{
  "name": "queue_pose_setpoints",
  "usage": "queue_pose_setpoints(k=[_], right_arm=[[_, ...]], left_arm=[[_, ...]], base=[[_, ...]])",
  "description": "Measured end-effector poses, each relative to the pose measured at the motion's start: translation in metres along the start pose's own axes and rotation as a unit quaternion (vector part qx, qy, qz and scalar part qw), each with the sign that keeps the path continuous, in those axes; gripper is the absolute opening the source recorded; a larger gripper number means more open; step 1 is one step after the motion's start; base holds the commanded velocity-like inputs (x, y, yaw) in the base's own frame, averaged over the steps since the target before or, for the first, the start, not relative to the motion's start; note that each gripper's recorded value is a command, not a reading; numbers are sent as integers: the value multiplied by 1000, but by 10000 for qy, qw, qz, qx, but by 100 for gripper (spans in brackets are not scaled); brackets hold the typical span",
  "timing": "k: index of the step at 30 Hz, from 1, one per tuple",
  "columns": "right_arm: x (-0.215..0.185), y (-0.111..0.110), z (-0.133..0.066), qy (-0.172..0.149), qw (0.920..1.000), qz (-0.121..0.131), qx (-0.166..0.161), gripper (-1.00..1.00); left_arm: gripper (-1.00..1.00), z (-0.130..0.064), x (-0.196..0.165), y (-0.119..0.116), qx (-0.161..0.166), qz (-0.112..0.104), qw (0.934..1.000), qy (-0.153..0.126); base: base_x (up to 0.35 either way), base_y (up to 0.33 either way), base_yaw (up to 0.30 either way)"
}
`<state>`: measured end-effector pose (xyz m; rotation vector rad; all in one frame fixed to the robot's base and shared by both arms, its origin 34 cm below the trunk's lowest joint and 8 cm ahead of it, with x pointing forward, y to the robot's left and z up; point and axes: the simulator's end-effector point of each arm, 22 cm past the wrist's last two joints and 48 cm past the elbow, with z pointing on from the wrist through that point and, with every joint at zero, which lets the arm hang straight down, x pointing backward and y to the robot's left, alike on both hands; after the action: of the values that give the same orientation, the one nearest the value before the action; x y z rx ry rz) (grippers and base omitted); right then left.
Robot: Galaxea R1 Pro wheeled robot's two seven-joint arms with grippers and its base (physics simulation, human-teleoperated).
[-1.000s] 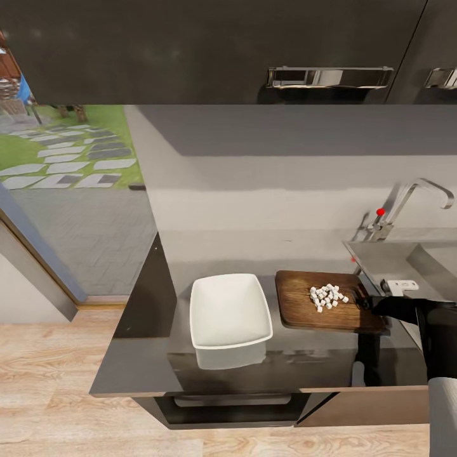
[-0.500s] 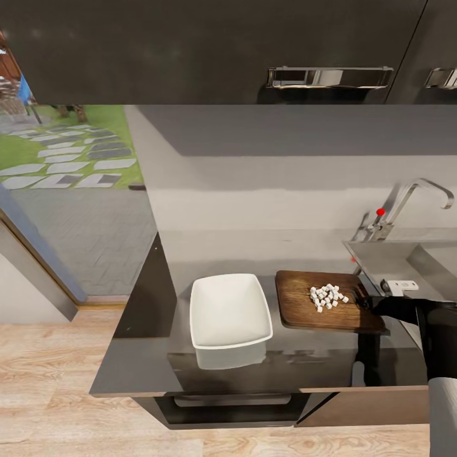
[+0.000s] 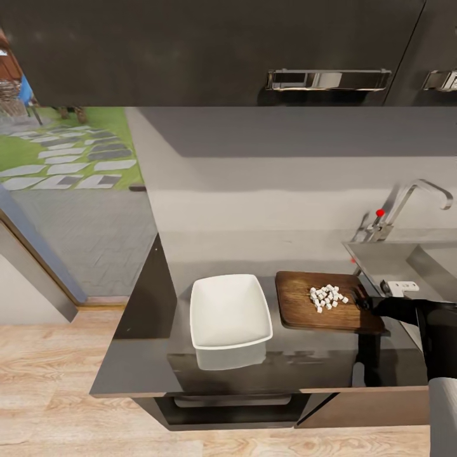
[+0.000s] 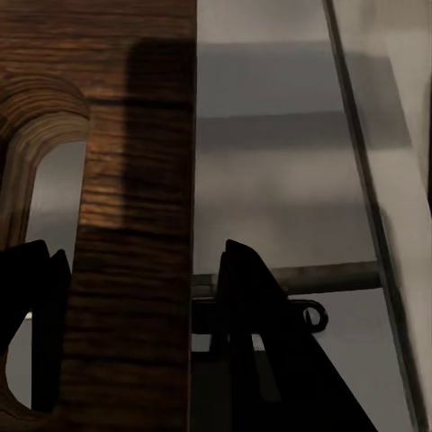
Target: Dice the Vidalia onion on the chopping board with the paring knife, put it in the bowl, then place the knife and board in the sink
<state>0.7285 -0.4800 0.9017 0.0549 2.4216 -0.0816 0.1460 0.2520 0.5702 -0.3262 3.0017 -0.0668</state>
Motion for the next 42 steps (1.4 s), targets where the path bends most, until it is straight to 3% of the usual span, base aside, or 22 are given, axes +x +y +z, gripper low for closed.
queue_pose_setpoints(k=[7, 42], right_arm=[[-1, -6, -4, 27, 9998, -145, 120, -100], [-24, -5, -27, -250, 9996, -74, 65, -100]], left_arm=[[100, 0, -4, -1, 11, 2, 10000, -50], [100, 1, -24, -5, 69, 10, 9995, -315]], base=[[0, 0, 0], [0, 0, 0]])
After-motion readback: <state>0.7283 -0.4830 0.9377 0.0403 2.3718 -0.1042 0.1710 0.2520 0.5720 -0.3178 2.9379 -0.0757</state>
